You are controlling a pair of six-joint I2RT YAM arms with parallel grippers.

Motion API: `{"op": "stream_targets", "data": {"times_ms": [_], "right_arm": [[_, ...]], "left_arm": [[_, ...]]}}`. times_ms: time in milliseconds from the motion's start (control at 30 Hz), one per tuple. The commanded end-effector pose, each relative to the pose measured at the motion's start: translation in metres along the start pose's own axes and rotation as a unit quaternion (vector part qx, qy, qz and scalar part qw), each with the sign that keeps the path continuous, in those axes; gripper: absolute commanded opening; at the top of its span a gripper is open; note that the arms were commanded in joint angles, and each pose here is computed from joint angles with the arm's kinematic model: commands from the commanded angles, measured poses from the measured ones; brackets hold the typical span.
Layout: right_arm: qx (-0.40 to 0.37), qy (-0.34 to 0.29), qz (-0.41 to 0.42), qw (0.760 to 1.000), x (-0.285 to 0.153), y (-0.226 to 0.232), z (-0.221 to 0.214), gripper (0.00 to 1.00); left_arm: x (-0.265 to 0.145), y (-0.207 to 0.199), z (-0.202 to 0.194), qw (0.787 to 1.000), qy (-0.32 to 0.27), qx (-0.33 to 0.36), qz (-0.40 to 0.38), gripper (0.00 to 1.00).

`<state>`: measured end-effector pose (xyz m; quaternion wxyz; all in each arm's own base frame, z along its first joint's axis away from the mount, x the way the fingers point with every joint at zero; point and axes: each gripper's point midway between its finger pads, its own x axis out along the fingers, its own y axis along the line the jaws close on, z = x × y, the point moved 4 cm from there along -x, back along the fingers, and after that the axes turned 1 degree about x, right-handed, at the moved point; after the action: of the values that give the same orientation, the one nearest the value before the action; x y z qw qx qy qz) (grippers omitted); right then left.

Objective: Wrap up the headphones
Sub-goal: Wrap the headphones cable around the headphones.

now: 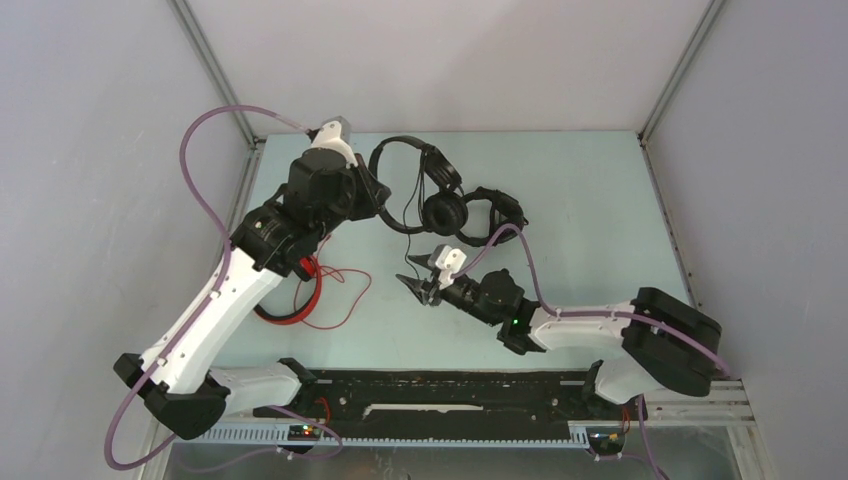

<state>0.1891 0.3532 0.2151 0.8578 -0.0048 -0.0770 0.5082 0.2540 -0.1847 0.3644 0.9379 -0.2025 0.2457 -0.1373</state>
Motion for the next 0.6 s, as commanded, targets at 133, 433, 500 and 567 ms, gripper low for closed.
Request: {"op": "stream_targets", "data": {"times_ms": [133, 433, 500, 567], "right_arm": [[-0.036, -0.040, -0.039, 0.998, 0.013, -0.020, -0.001, 0.08], [0.000, -0.023, -0.044, 0.999, -0.014, -0.034, -0.015, 0.00], [0.006, -0.018, -0.040, 0.999, -0.019, -0.039, -0.015, 0.00], [0.010, -0.013, -0.041, 0.999, -0.024, -0.045, -0.013, 0.00]], "left_arm": [[-0.031, -0.030, 0.041, 0.995, -0.056, -0.042, -0.071, 0.00], [-0.043, -0.024, 0.053, 0.996, -0.063, 0.030, -0.063, 0.00], [-0.044, -0.026, 0.051, 0.995, -0.055, 0.045, -0.075, 0.00], [-0.045, -0.025, 0.048, 0.993, -0.044, 0.067, -0.082, 0.00]]}}
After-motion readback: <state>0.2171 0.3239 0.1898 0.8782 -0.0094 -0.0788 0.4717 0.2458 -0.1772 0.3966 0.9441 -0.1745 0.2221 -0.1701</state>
